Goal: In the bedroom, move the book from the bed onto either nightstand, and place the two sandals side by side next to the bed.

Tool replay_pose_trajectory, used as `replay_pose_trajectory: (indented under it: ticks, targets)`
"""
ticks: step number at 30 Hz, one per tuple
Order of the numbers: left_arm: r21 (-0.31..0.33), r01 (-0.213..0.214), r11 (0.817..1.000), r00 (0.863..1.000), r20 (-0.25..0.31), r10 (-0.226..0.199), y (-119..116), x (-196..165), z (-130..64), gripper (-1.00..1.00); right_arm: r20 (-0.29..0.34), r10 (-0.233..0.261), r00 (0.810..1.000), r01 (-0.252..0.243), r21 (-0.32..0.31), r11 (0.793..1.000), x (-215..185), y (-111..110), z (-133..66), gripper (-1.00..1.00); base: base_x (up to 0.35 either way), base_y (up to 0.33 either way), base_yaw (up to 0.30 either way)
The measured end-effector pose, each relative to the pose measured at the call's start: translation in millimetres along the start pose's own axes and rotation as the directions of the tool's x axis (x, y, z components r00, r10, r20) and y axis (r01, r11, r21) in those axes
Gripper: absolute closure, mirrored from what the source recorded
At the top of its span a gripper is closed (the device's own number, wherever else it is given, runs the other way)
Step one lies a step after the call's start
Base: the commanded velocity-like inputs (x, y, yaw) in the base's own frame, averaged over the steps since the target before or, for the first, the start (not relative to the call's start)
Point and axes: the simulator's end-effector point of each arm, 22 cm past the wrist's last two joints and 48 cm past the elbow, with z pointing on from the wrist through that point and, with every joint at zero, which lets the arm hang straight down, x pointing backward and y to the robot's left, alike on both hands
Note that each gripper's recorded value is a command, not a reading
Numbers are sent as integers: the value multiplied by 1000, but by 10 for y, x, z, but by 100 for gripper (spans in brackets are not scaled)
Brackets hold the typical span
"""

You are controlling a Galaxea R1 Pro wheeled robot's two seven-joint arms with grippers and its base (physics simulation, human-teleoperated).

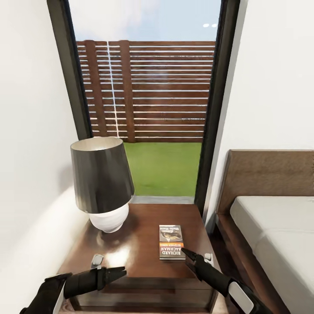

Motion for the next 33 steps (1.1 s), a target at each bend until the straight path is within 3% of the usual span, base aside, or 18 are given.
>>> replay_pose_trajectory:
  ticks: [8,33]
  targets:
    - [6,-31,1000,999,9,31,-111,-87,-11,-100,9,-24,1000,24,-24,999,-51,171,-13,-100,0,0,0]
    - [6,-33,999,999,7,33,-476,-539,-17,-100,16,-37,999,37,-28,999,-284,729,1,-100,0,0,0]
